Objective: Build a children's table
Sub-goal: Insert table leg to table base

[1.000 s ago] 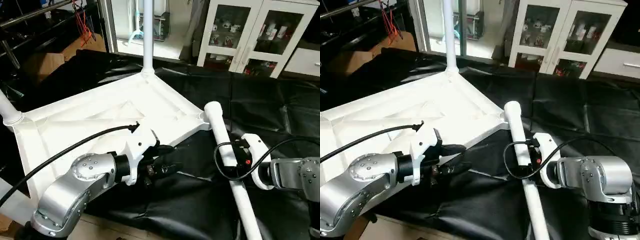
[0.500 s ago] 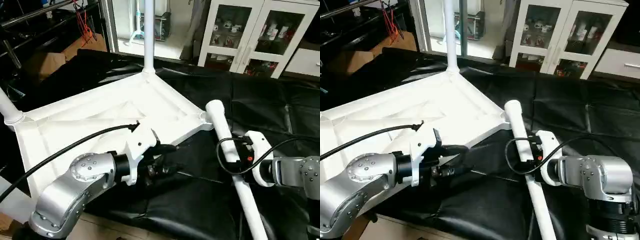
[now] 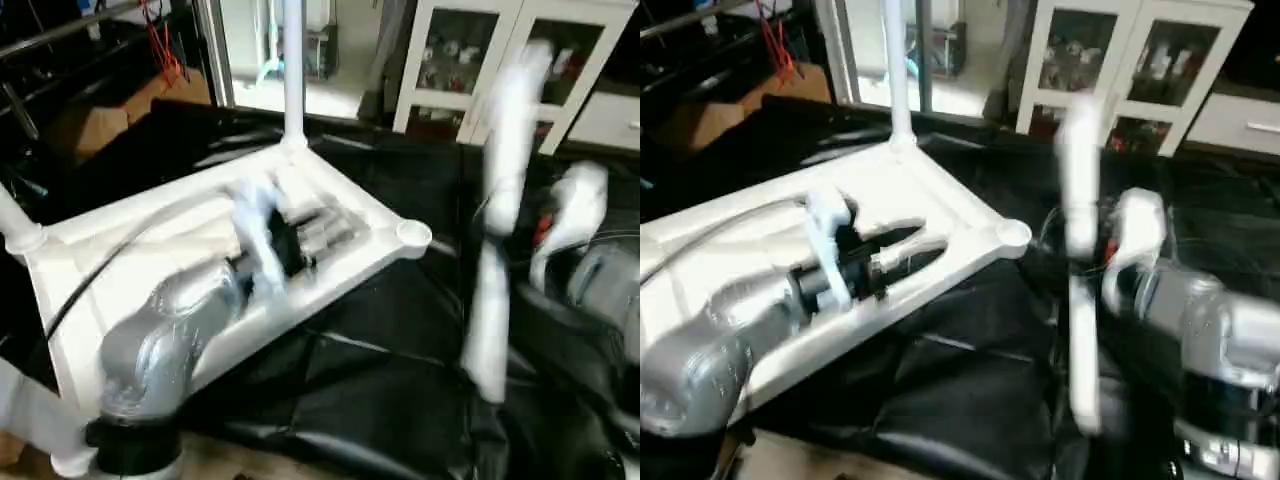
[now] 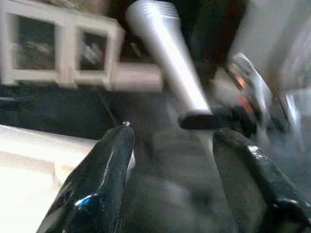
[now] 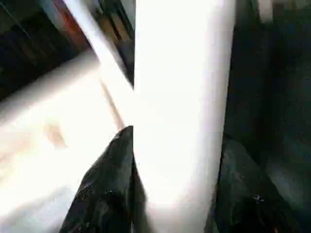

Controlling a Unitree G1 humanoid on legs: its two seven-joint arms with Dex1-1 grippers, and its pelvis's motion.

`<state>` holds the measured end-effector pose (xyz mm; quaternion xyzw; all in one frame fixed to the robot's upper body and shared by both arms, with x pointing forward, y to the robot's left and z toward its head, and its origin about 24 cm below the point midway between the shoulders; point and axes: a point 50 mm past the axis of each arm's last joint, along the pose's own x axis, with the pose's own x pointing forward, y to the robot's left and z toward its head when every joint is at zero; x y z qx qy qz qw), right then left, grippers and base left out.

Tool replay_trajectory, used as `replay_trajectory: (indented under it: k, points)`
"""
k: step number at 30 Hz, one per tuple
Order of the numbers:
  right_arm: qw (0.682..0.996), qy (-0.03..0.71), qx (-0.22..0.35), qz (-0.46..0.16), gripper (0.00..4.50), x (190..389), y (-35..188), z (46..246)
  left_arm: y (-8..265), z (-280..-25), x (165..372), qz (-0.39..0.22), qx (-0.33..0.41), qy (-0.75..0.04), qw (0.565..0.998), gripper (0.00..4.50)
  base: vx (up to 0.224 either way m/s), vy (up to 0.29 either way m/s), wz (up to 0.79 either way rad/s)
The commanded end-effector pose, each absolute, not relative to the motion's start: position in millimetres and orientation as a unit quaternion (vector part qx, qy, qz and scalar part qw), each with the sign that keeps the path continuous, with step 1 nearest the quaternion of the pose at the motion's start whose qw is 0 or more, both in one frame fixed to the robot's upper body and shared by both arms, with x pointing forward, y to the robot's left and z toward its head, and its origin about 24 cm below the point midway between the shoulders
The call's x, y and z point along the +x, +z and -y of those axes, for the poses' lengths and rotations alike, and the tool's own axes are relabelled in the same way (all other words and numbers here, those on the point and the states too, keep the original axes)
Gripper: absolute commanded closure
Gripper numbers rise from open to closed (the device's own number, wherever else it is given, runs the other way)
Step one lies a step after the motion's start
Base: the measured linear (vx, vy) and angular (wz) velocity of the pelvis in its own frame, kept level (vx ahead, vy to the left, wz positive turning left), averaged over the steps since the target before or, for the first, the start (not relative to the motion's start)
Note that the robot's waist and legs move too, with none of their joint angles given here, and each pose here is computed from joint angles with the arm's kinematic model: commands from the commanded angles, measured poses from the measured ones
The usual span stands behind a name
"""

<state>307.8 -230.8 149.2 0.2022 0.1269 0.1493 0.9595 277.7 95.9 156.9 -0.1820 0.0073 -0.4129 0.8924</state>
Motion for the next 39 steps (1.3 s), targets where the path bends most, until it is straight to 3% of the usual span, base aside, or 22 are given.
replay_trajectory:
  k: [1,4,5,9,12,17,19,27,28,39]
  points:
    - [0.955,0.145,0.257,-0.024,2.93,312.8,182,235.1,158,-87,278,-0.016,-0.222,-0.430,0.875,1.20,0.000,0.000,0.00]
    - [0.935,0.165,0.312,0.039,2.93,315.5,200,228.3,158,-65,272,-0.032,-0.249,-0.477,0.842,1.13,0.000,0.000,0.00]
    - [0.913,0.191,0.354,0.066,2.93,316.6,208,219.5,156,-51,269,-0.047,-0.247,-0.503,0.827,0.92,0.000,0.000,0.00]
    - [0.881,0.245,0.394,0.092,2.93,317.4,214,198.4,148,-36,270,-0.080,-0.221,-0.516,0.824,0.72,0.000,0.000,0.00]
    - [0.865,0.307,0.386,0.095,2.93,314.0,216,170.0,144,-32,282,-0.104,-0.170,-0.505,0.840,0.36,0.000,0.000,0.00]
    - [0.860,0.318,0.389,0.091,2.93,313.0,218,164.0,144,-36,291,-0.101,-0.137,-0.492,0.854,0.00,0.000,0.000,0.00]
    - [0.858,0.321,0.391,0.090,2.93,312.7,219,163.5,143,-38,293,-0.097,-0.107,-0.494,0.858,0.00,0.000,0.000,0.00]
    - [0.861,0.312,0.389,0.097,2.93,314.5,218,168.0,143,-41,291,-0.094,-0.108,-0.505,0.851,0.00,0.000,0.000,0.00]
    - [0.863,0.311,0.387,0.097,2.93,314.7,218,168.1,143,-41,292,-0.095,-0.110,-0.503,0.852,0.28,0.000,0.000,0.00]
    - [0.865,0.324,0.373,0.088,2.93,315.4,216,159.5,143,-44,297,-0.092,-0.126,-0.490,0.858,1.01,0.000,0.000,0.00]
